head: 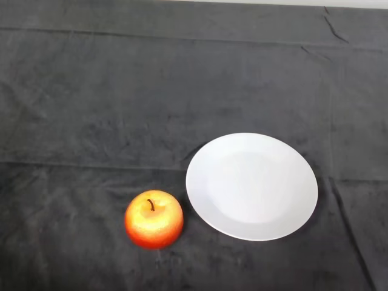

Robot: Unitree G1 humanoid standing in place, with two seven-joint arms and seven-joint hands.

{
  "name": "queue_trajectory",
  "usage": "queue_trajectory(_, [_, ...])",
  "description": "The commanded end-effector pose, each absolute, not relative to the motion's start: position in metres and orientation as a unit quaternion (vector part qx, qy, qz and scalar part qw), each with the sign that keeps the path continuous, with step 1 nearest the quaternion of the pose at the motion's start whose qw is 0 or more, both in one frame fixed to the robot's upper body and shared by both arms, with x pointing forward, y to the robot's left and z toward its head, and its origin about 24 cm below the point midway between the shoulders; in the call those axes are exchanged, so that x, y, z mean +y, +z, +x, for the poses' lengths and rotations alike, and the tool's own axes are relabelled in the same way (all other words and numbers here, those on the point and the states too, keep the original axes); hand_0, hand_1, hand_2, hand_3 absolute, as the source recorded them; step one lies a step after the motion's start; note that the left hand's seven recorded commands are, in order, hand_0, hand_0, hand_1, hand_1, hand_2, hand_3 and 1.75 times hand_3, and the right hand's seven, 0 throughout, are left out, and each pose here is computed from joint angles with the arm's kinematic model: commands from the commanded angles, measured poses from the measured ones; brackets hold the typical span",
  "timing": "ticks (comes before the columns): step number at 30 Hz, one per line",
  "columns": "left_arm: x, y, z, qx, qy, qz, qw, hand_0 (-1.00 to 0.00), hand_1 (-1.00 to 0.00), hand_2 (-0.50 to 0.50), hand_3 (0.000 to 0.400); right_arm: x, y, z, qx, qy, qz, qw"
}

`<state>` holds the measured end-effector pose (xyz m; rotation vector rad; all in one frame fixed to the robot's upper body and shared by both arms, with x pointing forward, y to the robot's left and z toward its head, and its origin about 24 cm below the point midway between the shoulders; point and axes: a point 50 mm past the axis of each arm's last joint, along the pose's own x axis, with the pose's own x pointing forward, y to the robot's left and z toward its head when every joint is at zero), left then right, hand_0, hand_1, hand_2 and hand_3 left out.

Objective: Move the apple to the plate

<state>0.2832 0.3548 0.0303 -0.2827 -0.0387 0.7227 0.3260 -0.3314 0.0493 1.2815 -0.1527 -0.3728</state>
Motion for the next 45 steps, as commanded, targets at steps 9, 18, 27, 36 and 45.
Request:
queue_trajectory(9, [0.328, 0.040, 0.305, -0.033, 0.270, -0.099, 0.957, 0.00, 0.00, 0.00, 0.000, -0.342, 0.050, 0.320, -0.082, -0.185, 0.590, 0.782])
queue_trajectory(18, [0.303, 0.033, 0.313, -0.021, 0.200, -0.069, 0.977, 0.00, 0.00, 0.00, 0.000, -0.342, 0.050, 0.320, -0.082, -0.185, 0.589, 0.782])
queue_trajectory(27, [0.278, 0.018, 0.309, -0.005, 0.125, -0.029, 0.992, 0.00, 0.00, 0.00, 0.000, -0.342, 0.050, 0.320, -0.082, -0.185, 0.589, 0.782])
queue_trajectory(36, [0.254, 0.002, 0.303, 0.014, 0.040, 0.015, 0.999, 0.00, 0.00, 0.00, 0.000, -0.342, 0.050, 0.320, -0.082, -0.185, 0.589, 0.782])
queue_trajectory(45, [0.236, -0.011, 0.293, 0.032, -0.050, 0.076, 0.995, 0.00, 0.00, 0.00, 0.000, -0.342, 0.050, 0.320, -0.082, -0.185, 0.589, 0.782])
